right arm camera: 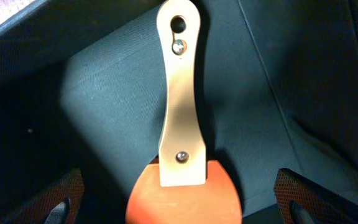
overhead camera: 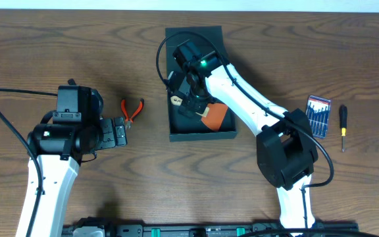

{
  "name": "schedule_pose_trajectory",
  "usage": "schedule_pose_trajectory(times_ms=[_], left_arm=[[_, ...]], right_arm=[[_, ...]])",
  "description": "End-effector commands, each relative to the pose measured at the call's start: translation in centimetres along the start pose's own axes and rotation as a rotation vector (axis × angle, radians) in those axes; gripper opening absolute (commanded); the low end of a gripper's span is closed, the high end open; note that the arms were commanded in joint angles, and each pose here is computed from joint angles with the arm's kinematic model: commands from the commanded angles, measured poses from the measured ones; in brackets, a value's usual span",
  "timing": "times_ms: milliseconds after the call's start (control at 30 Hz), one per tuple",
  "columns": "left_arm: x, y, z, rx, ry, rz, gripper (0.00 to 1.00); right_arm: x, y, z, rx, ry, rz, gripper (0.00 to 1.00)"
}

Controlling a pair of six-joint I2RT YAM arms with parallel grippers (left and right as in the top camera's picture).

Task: Pack container
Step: 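Carry the scraper into the green box and open the right gripper, then move the right gripper over the precision screwdriver set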

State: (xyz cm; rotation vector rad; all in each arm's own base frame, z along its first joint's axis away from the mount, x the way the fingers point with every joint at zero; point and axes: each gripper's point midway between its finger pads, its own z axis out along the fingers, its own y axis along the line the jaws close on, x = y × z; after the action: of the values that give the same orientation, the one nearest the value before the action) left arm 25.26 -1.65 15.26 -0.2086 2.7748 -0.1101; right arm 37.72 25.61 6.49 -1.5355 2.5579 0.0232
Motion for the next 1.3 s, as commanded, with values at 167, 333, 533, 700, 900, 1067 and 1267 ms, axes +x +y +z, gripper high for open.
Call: schedule_pose_trajectory(times_ms=[167,333,533,700,900,1067,1267], left_arm=[[-0.5,-0.2,-0.6,0.004,-0.021,0.012,0.99],[-0.1,-0.1,-0.6,0.0,-0.004,0.012,0.98],[0.0,-0.1,-0.6,0.0,-0.001,0.012,0.98],[-0.1,-0.1,-0.6,0.0,-0.004,0.035,0.99],[-0.4,-0.1,-0.6,0.003,-0.019,0.035,0.99],[-0.5,-0.2,-0.6,0.003,-0.021,0.035,0.98],[-0.6,-0.2,-0.6,0.004,-0.023,0.035,0.98]], right_arm=[[0.2,-8.1,-13.7,0.237,-0.257,0.615,0.99],[11.2,-13.3,-19.6,0.307,-0.244,1.224,0.99],[27.2,-15.2,-21.0,0.31,-0.018,1.65,0.99],[33.9,-15.1,-18.8,0.251,0.089,1.714,0.99],[38.1,-14.1,-11.9,0.178,0.169,1.726,0.99],[37.7,-13.6,-6.8,0.138,0.147,1.643,0.99],[35.1,-14.3,-5.0,0.14,0.09,1.485,0.99]])
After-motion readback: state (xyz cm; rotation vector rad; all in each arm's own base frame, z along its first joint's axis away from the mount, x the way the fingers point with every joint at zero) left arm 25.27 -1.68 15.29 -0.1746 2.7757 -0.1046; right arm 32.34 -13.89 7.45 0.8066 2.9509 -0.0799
